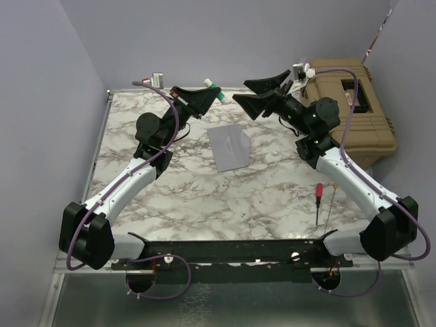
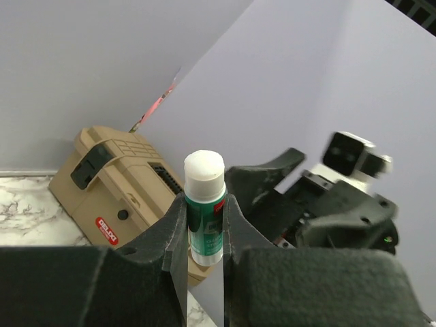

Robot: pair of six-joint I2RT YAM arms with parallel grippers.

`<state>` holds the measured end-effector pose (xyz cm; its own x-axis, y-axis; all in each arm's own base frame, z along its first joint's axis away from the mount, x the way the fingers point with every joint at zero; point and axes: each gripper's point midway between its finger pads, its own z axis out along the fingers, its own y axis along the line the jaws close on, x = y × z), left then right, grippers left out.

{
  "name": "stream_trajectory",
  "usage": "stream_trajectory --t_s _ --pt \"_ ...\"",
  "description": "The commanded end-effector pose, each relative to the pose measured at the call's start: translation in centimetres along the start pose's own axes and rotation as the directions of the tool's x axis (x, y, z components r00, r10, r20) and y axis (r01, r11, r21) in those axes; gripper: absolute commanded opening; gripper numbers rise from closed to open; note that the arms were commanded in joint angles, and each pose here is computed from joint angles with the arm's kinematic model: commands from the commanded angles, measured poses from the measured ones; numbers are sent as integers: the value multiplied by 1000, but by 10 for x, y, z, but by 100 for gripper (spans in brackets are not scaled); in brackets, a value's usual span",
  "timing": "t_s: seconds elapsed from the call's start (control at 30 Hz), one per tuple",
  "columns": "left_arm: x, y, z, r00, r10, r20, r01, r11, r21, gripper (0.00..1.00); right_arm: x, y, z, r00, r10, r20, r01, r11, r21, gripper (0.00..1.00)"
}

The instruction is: Place the letter into the envelope and seal it

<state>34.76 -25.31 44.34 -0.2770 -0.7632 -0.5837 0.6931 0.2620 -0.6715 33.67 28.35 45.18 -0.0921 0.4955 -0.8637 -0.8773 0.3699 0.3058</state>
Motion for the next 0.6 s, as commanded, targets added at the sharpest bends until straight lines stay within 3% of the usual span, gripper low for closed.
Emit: stream_trajectory --t_s 0.0,0.07,0.2,0.4,0.57 --pt "-6 -1 1 1000 0 15 1 1000 -16 0 18 1 6 805 -590 -70 590 807 -15 76" --pt "-5 0 1 1000 -3 14 4 1000 -19 0 26 7 9 720 -690 -74 690 723 -33 74" --pt "-5 -1 1 1000 -6 13 6 1000 -17 0 32 9 15 640 -765 -62 767 642 -7 66" --pt "-3 -1 1 1000 -6 4 6 1000 -16 0 45 -4 24 577 -807 -126 815 578 29 65" --pt "-4 -1 1 1000 0 4 0 1000 -14 0 57 -5 24 548 -825 -135 832 554 -6 50"
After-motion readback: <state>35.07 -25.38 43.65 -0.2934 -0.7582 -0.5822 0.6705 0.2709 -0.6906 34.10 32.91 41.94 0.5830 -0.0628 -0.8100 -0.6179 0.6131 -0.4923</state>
